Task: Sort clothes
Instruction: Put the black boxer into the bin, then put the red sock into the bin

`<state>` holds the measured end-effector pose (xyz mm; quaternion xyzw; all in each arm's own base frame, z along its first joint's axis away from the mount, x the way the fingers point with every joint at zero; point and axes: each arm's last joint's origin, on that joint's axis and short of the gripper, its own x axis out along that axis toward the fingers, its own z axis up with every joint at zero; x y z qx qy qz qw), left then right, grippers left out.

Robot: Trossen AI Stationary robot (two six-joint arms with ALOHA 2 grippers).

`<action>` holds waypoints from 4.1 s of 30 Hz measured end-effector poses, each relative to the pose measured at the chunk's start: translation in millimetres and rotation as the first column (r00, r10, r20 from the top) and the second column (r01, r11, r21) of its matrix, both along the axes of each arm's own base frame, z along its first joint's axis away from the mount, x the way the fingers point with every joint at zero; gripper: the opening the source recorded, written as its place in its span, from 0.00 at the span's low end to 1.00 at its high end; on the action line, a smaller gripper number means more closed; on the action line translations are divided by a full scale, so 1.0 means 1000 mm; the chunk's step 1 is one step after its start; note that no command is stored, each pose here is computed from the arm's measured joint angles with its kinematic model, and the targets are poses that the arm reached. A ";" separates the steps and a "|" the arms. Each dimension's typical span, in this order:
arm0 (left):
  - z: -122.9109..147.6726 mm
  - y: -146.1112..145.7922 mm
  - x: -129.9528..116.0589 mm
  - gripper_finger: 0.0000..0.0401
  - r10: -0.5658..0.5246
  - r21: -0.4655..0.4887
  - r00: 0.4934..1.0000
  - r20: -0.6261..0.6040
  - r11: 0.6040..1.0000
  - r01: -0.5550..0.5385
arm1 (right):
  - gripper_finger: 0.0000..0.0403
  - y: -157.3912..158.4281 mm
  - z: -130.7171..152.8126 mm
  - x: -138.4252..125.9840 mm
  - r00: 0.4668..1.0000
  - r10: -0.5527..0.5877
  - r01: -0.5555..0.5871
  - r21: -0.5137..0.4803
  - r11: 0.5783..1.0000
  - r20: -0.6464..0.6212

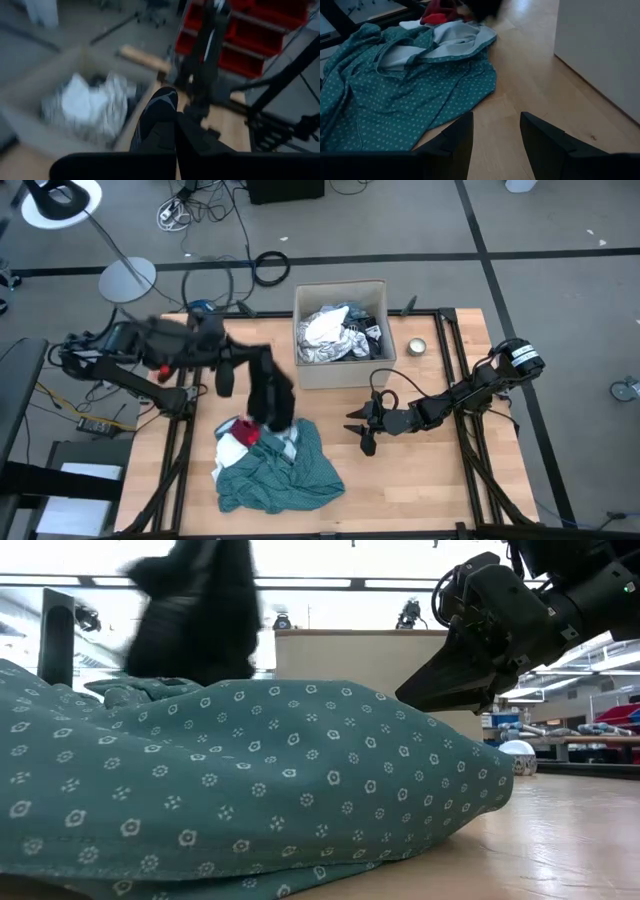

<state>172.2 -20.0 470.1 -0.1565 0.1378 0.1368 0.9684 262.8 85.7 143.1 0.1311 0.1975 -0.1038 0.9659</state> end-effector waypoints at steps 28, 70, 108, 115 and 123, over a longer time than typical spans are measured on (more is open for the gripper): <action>0.083 0.126 0.136 0.00 0.019 0.406 0.976 0.218 0.907 -0.108 | 0.41 -0.001 -0.004 -0.002 0.999 0.002 -0.003 -0.020 1.000 -0.042; -0.205 0.213 0.289 0.32 -0.074 -0.064 0.754 -0.652 0.997 0.043 | 0.41 -0.001 -0.004 -0.002 0.999 -0.001 0.000 -0.017 1.000 -0.047; 0.030 0.018 0.093 0.33 -0.175 0.225 0.901 -0.398 0.933 0.280 | 0.41 0.003 -0.001 -0.001 0.998 0.060 -0.060 0.024 0.998 -0.021; -0.006 -0.010 0.033 0.33 -0.118 0.254 0.936 -0.330 0.944 0.209 | 0.41 0.003 0.000 0.000 0.998 0.063 -0.063 0.030 0.998 -0.010; -0.103 -0.013 -0.017 0.33 -0.217 0.197 0.966 -0.137 0.950 0.241 | 0.41 0.006 0.011 0.007 0.994 0.093 -0.096 0.050 0.994 0.064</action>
